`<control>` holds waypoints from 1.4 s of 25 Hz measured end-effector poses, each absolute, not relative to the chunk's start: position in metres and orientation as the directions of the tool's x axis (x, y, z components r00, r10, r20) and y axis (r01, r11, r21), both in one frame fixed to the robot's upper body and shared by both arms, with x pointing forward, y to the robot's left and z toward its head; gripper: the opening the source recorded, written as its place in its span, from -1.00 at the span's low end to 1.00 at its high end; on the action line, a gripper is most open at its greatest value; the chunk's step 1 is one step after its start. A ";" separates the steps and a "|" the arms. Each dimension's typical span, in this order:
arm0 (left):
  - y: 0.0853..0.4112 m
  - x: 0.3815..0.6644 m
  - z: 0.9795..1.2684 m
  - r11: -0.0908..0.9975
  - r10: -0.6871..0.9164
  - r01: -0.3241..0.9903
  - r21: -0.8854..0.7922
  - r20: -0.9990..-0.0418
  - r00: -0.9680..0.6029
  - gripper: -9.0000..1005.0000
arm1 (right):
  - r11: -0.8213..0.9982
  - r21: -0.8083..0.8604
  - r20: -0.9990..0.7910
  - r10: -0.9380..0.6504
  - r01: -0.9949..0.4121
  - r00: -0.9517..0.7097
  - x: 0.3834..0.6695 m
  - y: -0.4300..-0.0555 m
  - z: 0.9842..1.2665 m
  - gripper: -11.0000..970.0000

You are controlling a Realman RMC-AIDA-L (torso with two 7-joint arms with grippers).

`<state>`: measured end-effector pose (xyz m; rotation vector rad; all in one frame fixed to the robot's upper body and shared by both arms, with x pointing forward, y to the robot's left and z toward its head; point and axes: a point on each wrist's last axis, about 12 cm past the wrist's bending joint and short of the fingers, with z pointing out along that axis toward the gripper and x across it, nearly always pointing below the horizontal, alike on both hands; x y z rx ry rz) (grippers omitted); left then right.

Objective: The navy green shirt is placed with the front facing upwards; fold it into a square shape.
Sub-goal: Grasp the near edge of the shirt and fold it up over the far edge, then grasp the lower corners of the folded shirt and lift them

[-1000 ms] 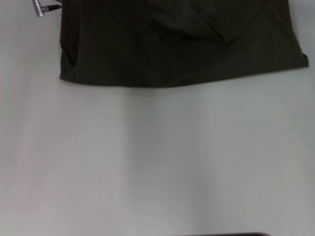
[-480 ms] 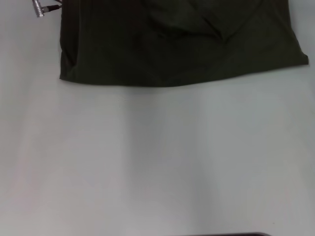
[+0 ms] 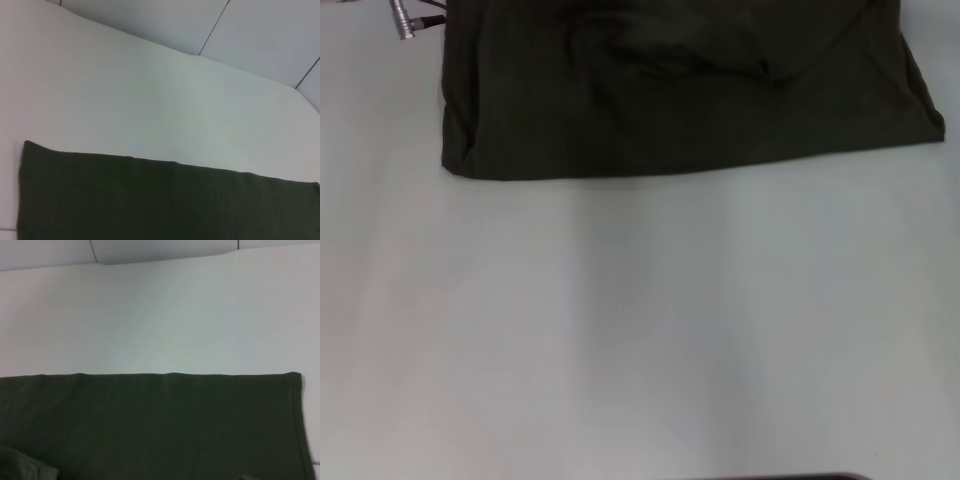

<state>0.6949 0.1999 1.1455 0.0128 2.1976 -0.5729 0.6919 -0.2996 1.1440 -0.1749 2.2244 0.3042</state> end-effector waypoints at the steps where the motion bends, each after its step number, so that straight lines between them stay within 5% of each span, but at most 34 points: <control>1: 0.200 0.695 1.146 0.895 -0.185 0.202 -0.398 -0.742 -0.644 -0.55 | 0.961 0.155 -0.784 -0.021 -0.229 -0.620 0.692 -0.300 1.144 -0.57; 15: 0.201 0.694 1.145 0.889 -0.199 0.191 -0.417 -0.726 -0.658 0.49 | 0.966 0.133 -0.737 -0.052 -0.220 -0.674 0.694 -0.305 1.151 0.42; 26: 0.227 0.676 1.165 0.829 -0.191 0.224 -0.512 -0.636 -0.748 0.66 | 0.908 0.297 -0.593 -0.068 -0.296 -0.802 0.669 -0.315 1.168 0.78; 35: 0.289 0.637 1.166 0.756 -0.189 0.127 -0.642 -0.400 -0.897 0.64 | 0.852 0.404 -0.466 -0.122 -0.334 -0.876 0.635 -0.326 1.186 0.94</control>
